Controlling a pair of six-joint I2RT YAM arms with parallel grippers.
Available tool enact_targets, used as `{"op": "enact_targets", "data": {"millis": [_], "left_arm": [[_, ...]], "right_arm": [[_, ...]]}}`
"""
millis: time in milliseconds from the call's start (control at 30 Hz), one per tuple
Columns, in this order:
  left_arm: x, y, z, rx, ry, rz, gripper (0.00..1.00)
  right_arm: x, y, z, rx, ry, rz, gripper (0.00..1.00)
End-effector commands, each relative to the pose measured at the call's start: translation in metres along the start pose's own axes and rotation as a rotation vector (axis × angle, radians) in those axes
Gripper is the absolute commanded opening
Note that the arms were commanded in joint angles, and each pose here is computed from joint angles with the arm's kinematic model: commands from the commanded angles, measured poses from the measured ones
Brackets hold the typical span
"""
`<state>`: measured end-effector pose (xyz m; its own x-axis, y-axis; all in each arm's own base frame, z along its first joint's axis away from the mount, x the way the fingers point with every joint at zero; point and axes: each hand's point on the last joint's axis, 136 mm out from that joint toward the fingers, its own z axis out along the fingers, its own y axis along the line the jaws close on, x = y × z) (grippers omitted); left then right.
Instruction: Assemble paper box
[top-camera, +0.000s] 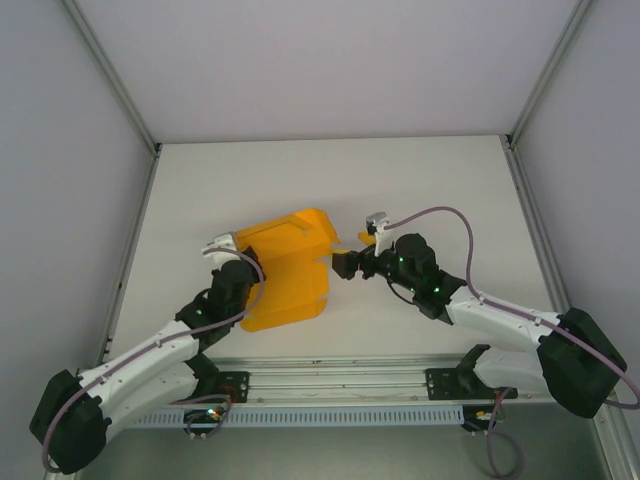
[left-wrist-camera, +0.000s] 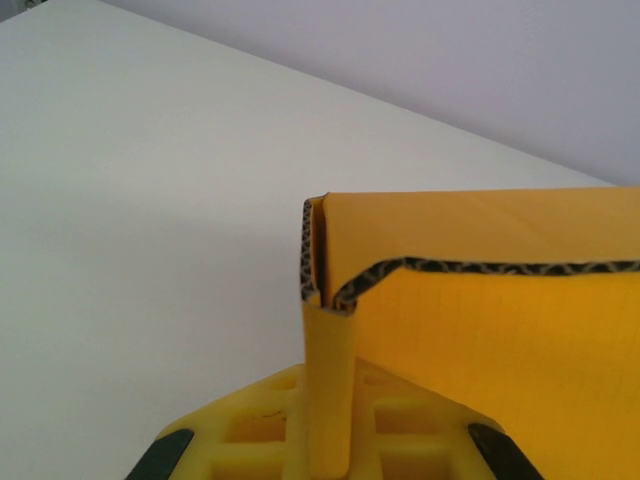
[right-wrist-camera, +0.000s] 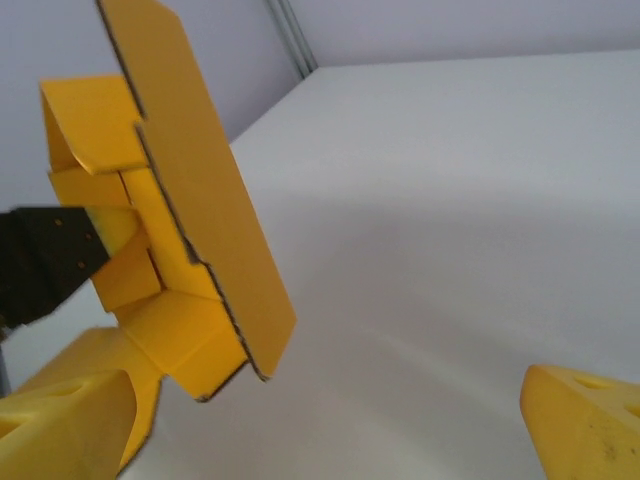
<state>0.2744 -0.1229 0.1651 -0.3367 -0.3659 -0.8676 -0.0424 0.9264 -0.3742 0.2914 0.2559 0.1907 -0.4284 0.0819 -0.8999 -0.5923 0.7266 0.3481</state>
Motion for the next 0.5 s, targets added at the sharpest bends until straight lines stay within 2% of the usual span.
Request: {"op": "enact_targets", "data": {"millis": [0, 167, 267, 467], "left_arm": [[-0.012, -0.009, 0.0, 0.01, 0.001, -0.039, 0.0], [-0.011, -0.014, 0.003, 0.022, 0.013, -0.035, 0.0], [-0.01, -0.018, 0.004, 0.037, 0.021, -0.029, 0.0], [-0.008, -0.023, 0.004, 0.064, 0.037, -0.015, 0.0]], "right_arm": [[0.016, -0.012, 0.001, 0.06, 0.067, -0.088, 1.0], [0.027, -0.019, 0.001, 0.09, 0.115, -0.133, 1.0], [0.013, -0.019, 0.008, 0.1, 0.067, -0.163, 1.0], [-0.008, -0.014, 0.031, 0.097, 0.052, -0.2, 1.0]]}}
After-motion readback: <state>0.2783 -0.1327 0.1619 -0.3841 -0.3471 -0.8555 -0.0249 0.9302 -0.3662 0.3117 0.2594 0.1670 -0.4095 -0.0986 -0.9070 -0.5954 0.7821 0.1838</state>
